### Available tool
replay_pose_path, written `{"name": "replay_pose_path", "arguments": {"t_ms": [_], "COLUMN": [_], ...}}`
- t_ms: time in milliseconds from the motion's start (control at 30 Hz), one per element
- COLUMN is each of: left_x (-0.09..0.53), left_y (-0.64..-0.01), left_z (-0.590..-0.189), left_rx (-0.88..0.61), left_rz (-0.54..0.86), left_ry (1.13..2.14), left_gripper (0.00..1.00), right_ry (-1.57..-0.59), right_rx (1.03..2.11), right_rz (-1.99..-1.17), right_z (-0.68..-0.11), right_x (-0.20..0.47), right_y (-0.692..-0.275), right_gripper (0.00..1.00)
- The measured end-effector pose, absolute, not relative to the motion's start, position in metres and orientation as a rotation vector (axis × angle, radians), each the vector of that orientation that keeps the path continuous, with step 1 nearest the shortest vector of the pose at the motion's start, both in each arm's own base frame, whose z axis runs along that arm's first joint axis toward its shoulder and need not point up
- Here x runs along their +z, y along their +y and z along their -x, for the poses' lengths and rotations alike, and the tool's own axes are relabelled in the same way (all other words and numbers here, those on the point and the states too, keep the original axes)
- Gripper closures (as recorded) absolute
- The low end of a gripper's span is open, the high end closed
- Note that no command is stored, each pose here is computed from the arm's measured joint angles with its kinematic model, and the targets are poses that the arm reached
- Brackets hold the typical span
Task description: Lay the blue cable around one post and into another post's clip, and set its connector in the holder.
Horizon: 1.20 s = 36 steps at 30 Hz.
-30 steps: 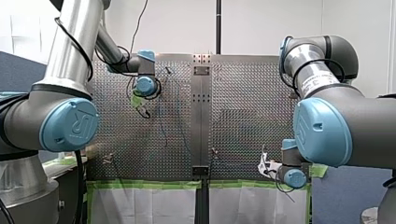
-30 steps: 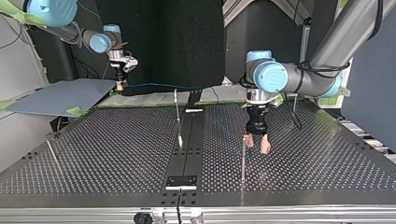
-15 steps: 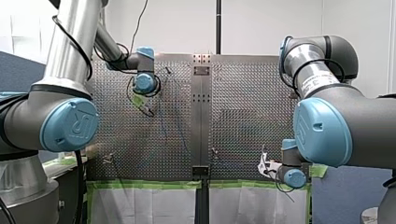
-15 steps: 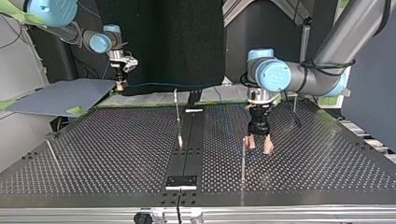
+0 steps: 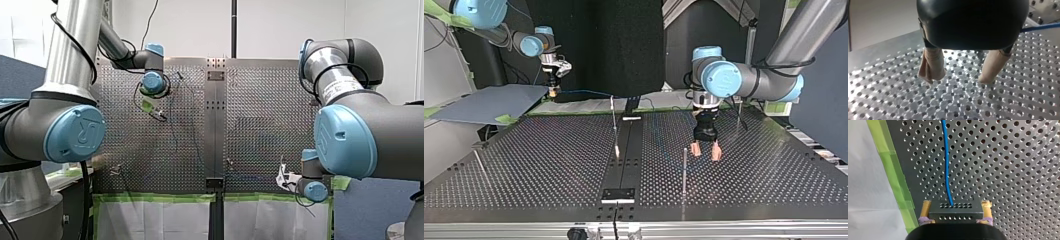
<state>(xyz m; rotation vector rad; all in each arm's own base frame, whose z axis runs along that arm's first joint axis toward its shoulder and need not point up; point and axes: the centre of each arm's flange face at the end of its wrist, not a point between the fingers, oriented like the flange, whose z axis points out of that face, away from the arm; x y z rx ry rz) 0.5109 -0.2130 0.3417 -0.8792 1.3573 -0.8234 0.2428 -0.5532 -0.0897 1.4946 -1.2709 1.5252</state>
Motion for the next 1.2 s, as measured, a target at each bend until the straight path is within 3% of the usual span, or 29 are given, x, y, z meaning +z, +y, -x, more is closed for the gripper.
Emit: {"name": "replay_pose_path", "arguments": {"t_ms": [867, 1200], "left_x": [0.341, 0.334], "left_y": [-0.206, -0.188], "left_z": [-0.517, -0.512], "left_rx": [-1.049, -0.989], "left_rz": [1.061, 1.203], "left_ry": [1.251, 1.209], "left_gripper": [0.00, 0.00], "right_ry": [-1.270, -1.269], "right_rx": [1.528, 1.528], "right_rz": [-1.501, -1.504], "right_z": [-0.246, -0.247], "right_x": [-0.092, -0.093], "right_y": [-0.551, -0.550], "right_gripper": [1.00, 1.00]}}
